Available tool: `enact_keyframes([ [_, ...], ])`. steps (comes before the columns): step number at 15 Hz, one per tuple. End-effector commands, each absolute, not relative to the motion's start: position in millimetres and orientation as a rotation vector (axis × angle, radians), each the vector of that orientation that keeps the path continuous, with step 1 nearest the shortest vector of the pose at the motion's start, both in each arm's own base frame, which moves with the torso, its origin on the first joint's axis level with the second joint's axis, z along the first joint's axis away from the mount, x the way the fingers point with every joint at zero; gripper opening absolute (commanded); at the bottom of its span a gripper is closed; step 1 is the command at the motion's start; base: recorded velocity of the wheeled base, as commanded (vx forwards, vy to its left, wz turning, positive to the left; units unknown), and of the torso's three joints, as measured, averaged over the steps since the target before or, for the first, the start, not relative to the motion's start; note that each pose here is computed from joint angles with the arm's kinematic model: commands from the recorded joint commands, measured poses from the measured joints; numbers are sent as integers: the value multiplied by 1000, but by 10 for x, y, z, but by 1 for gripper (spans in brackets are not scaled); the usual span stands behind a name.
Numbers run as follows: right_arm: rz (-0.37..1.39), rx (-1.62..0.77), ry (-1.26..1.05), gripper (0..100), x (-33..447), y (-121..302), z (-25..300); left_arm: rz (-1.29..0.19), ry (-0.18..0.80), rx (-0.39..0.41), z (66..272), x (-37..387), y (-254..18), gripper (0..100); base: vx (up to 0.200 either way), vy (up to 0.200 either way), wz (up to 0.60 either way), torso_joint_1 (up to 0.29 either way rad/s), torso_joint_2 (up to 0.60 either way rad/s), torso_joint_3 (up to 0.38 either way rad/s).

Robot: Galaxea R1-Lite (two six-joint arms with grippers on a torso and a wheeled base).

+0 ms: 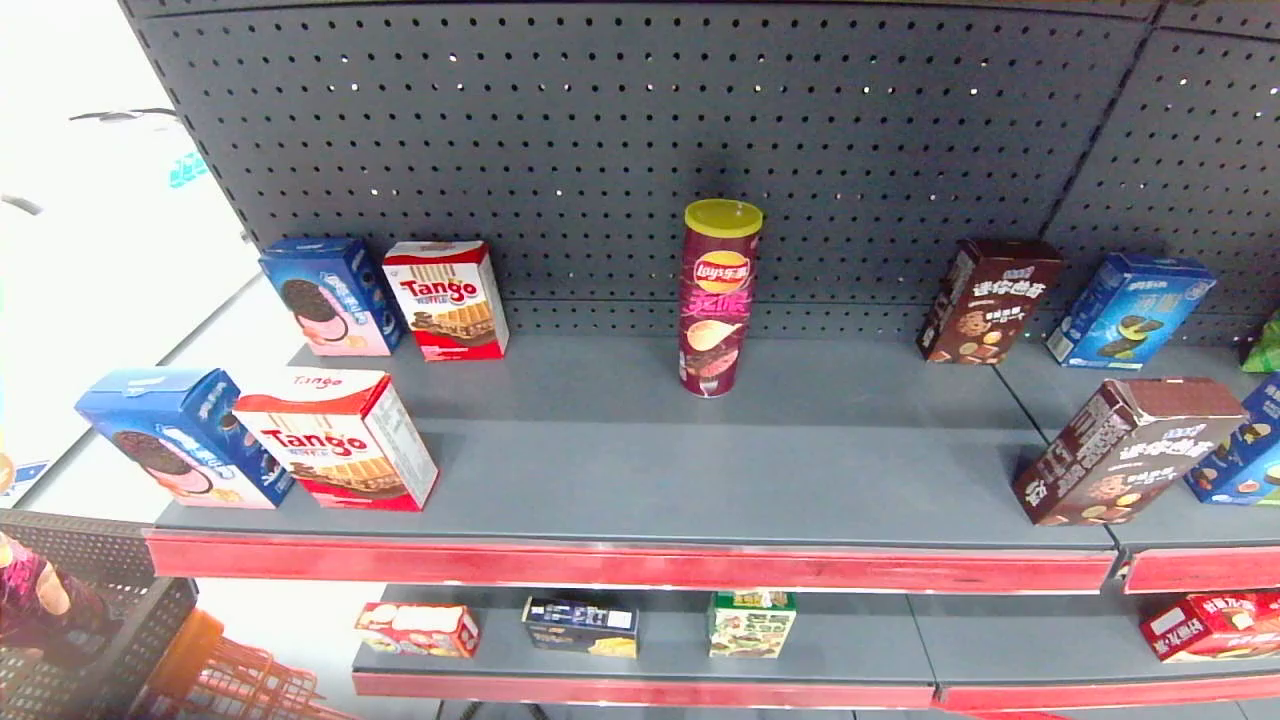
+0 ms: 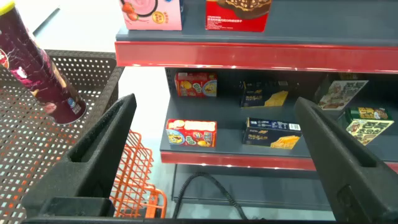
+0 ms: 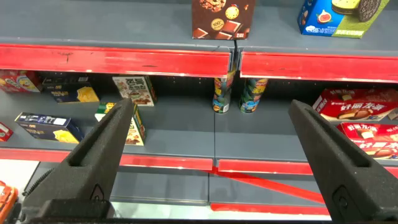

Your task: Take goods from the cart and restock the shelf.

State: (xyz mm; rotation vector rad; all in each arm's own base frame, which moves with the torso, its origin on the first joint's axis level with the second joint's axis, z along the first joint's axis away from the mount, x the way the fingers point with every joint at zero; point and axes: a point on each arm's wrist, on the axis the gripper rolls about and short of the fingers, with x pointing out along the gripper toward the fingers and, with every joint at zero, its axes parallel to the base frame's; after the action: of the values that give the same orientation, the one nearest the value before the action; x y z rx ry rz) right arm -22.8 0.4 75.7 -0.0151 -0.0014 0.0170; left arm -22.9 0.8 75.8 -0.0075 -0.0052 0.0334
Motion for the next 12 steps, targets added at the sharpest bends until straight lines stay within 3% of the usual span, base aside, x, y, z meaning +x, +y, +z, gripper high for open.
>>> enact_keyframes([
  [1,18,-17,-3,100,-228,4,758,32,-5,-8,760,-228,7,100,0,0,0,0,0,0],
  [8,18,-17,-3,100,-228,4,758,31,-3,-8,758,-228,7,100,0,0,0,0,0,0],
  [12,17,-14,-2,100,-228,4,756,31,-3,-8,758,-228,7,100,0,0,600,-1,0,2],
])
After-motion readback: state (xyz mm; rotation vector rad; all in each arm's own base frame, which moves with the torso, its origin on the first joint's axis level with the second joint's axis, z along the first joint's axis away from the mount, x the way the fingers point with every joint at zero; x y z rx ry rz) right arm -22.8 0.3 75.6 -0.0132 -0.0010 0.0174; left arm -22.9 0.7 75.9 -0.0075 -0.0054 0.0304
